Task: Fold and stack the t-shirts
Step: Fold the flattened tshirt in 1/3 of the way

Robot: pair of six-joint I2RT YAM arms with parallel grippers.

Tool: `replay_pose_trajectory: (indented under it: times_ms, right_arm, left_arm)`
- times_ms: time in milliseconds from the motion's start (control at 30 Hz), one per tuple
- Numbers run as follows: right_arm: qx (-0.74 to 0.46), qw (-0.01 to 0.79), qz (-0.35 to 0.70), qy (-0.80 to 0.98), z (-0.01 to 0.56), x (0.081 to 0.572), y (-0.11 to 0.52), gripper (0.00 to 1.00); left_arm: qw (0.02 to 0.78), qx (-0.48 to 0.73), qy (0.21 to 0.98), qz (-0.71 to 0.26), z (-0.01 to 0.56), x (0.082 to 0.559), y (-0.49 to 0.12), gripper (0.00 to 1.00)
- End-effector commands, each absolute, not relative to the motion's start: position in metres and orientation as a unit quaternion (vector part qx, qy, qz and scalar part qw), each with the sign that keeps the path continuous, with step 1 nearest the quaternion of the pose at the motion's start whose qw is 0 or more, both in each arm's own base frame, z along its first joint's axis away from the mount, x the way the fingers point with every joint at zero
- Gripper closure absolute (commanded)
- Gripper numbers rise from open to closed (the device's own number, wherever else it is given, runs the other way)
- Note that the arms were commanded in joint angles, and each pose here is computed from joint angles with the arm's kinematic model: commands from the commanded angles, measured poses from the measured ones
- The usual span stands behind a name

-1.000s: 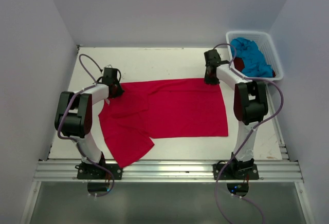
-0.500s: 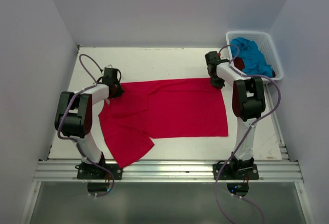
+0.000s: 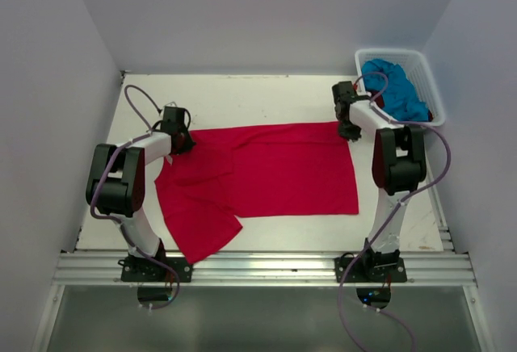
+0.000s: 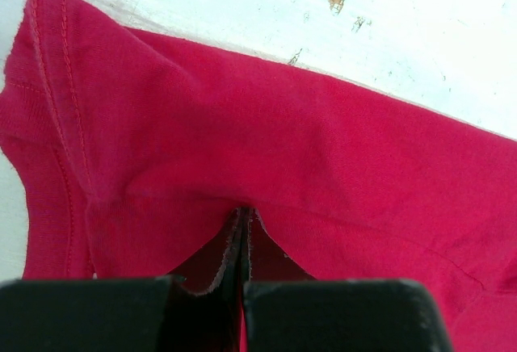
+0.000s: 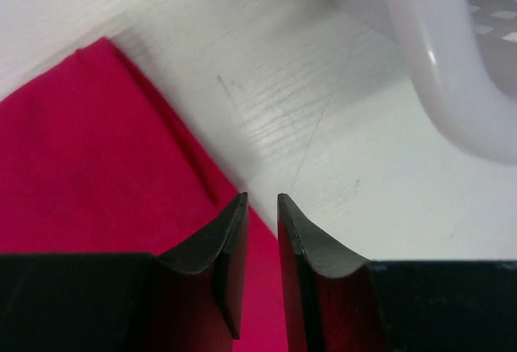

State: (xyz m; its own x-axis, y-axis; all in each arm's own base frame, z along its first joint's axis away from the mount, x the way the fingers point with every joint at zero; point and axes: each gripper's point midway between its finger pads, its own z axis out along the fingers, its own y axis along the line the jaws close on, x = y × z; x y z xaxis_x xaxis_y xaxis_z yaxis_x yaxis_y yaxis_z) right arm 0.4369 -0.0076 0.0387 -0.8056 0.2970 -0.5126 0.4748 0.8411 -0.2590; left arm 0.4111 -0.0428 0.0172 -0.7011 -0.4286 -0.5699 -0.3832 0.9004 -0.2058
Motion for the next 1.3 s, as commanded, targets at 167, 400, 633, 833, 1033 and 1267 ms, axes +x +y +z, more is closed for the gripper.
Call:
replay_pose_trajectory:
  times_ms: [167, 400, 633, 833, 1033, 1267]
  right_arm:
    - [0.180, 0.300, -0.066, 0.934, 0.091, 0.464, 0.035, 0.72]
    - [0.173, 0.253, -0.046, 0.951, 0.051, 0.461, 0.045, 0.73]
    - [0.186, 0.237, -0.055, 0.952, 0.037, 0.454, 0.039, 0.75]
    - [0.197, 0.229, -0.079, 0.950, 0.035, 0.446, 0.029, 0.77]
    - [0.196, 0.206, -0.096, 0.954, 0.014, 0.442, 0.026, 0.86]
    - [0.197, 0.194, -0.102, 0.956, 0.002, 0.440, 0.023, 1.00]
  left_arm:
    - [0.289, -0.207, 0.935, -0.015, 0.005, 0.391, -0.039, 1.00]
    - [0.290, -0.208, 0.934, -0.014, 0.007, 0.390, -0.038, 1.00]
    - [0.290, -0.209, 0.934, -0.013, 0.007, 0.389, -0.038, 1.00]
    - [0.290, -0.209, 0.934, -0.012, 0.006, 0.389, -0.038, 1.00]
    - [0.287, -0.209, 0.935, -0.012, 0.004, 0.389, -0.038, 1.00]
    - [0.288, -0.210, 0.934, -0.009, 0.005, 0.389, -0.037, 1.00]
